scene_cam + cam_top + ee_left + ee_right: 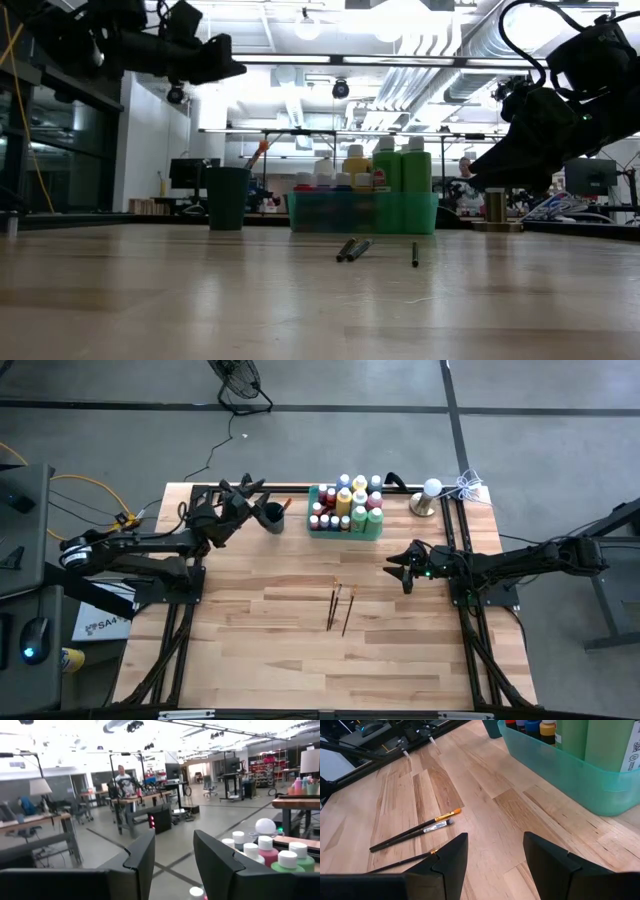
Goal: Pick & Place Paint Supplies
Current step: Put the gold black paint brush into the blue cup
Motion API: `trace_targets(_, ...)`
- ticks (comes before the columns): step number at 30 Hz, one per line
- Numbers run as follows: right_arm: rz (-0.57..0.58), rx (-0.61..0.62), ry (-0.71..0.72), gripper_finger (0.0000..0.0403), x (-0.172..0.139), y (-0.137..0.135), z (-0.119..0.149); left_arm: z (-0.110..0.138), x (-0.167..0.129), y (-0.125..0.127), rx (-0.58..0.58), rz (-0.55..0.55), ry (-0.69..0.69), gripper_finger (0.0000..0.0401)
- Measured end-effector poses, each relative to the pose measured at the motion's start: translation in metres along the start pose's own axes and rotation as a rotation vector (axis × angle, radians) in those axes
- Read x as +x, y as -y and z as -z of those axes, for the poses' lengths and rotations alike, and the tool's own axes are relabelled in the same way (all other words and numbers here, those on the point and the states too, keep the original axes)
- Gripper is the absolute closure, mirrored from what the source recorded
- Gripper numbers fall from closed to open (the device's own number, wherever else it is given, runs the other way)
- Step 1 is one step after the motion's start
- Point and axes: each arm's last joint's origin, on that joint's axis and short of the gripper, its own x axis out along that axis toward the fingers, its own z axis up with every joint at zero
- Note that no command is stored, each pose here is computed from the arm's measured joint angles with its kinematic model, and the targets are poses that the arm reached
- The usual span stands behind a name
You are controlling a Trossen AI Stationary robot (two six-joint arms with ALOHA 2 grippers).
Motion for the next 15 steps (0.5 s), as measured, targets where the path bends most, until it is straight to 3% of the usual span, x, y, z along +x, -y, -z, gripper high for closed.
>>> trace_targets(6,0.002,0.003,0.029,0.0217,0.0,-0.001,-0.002,-0.011,-0.007,-0.005,0.027,-0.004,0.025,0.0268)
trace_targets(15,-0.019,0.024,0.038,0.0218,0.0,-0.002,-0.004,-0.012,-0.016,-0.01,0.034,0.015,-0.057,0.0268)
